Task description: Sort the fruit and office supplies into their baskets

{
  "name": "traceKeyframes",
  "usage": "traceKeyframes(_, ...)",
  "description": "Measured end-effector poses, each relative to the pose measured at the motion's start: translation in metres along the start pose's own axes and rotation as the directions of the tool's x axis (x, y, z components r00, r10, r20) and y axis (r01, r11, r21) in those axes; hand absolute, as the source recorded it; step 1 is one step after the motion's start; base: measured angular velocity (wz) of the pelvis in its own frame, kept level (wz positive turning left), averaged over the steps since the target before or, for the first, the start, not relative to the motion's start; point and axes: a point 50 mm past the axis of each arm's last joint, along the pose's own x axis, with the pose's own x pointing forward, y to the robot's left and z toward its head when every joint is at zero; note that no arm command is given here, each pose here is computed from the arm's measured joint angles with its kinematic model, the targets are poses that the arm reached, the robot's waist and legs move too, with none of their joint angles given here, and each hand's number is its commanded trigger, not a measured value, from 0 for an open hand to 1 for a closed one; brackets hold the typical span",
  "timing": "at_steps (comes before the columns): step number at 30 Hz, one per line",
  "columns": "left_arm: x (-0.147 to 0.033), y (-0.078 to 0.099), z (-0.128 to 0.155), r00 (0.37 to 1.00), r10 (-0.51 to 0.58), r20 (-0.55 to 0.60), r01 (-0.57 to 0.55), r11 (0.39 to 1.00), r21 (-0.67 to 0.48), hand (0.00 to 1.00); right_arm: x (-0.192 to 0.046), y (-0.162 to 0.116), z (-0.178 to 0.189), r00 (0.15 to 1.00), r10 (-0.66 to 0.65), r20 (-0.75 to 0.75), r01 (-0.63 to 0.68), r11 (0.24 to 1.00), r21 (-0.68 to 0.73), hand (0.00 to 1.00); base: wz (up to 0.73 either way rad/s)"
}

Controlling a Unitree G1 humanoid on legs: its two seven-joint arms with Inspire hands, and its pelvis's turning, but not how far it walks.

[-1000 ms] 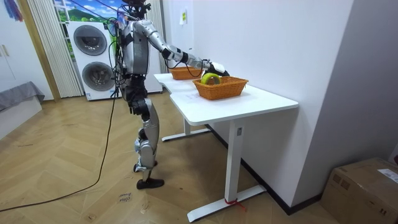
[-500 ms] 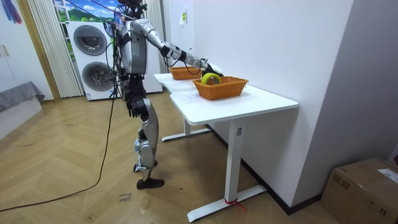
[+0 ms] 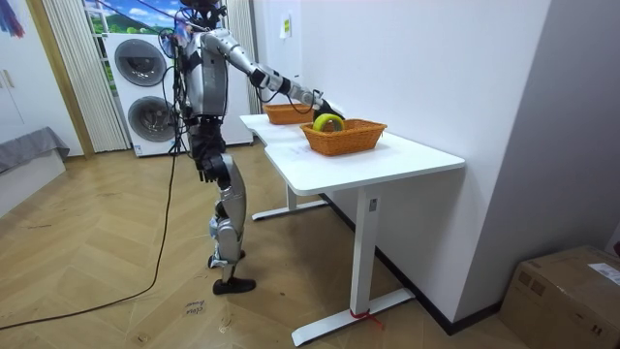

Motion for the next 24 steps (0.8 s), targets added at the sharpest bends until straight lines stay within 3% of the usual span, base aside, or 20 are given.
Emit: traceKeyframes(24,-0.0003,0.0002,0.0000,1.000,-0.001,-0.005,0.001,1.000,0.002,0.00,-0.0011,0.0093,-0.0063,0.989,0.140,-0.045,-0.141,0.990,-0.022,0.00,0.00)
